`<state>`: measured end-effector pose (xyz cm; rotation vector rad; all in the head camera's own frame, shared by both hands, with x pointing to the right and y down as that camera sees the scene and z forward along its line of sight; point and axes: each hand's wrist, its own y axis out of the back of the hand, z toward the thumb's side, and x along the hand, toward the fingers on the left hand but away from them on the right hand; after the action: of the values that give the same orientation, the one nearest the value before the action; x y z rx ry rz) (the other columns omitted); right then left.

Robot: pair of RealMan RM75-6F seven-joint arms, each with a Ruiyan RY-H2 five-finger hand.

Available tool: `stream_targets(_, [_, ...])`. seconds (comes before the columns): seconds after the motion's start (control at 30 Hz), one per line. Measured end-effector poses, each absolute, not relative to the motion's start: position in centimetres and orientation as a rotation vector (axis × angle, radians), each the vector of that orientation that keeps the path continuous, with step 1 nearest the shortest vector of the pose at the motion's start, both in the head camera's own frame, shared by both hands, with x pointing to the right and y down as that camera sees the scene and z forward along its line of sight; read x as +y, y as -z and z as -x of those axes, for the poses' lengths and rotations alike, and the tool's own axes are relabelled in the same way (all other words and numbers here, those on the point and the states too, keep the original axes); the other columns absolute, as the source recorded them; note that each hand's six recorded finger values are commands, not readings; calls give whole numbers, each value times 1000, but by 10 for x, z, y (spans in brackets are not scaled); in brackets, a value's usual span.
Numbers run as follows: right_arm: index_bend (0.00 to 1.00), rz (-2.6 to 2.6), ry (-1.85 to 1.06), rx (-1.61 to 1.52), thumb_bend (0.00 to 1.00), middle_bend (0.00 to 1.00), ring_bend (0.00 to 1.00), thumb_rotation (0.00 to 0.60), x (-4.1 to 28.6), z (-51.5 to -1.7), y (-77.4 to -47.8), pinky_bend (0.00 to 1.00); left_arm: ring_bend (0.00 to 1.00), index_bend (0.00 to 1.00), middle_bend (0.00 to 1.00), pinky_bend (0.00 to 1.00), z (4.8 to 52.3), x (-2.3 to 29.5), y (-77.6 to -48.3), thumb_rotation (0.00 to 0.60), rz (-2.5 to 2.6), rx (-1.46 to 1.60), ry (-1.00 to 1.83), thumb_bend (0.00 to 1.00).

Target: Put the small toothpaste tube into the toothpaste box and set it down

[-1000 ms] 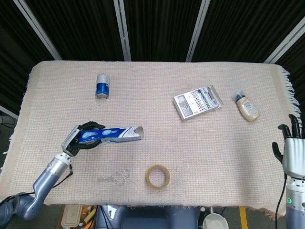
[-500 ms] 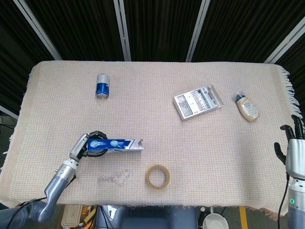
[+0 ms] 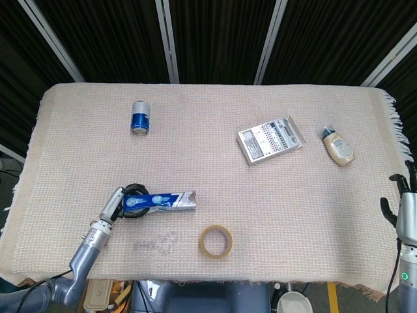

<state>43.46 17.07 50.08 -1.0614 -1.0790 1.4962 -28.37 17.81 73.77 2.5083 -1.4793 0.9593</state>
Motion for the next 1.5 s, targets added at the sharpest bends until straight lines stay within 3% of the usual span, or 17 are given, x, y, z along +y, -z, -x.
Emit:
stream_targets(0.1, [406,1057,-1499,-1079,263,197,141,600,170,-434,-500,0,36,264,233,122,275,164,-738,600,-2567,-1463,-1009,295])
stream_targets(0.17, [409,1060,-1500,-1080,263,196,142,600,170,-433,-500,0,10,227,183,109,272,160,-734,600,-2616,-1448,-1063,246])
stream_targets(0.37, [415,1054,-1502,-1067,263,196,142,600,170,-428,-499,0,0,198,133,106,269,151,-712,600,-2723,-1381,-1199,201])
stream_targets(0.63, [415,1069,-1492,-1079,262,197,142,600,170,-421,-497,0,0,188,137,106,292,143,-669,600,-2746,-1338,-1303,201])
stream_targets(0.77, [414,1152,-1483,-1110,258,196,142,600,174,-416,-503,0,0,188,152,112,321,138,-653,600,-2807,-1370,-1535,204])
stream_targets(1.07, [315,1419,-1417,-1101,244,171,133,600,195,-411,-537,0,8,217,171,115,397,139,-611,600,-2740,-1627,-2238,204])
stream_targets(1.5, [313,1408,-1557,-910,243,172,130,600,207,-450,-577,0,23,226,189,117,452,158,-584,600,-2590,-1872,-2223,204])
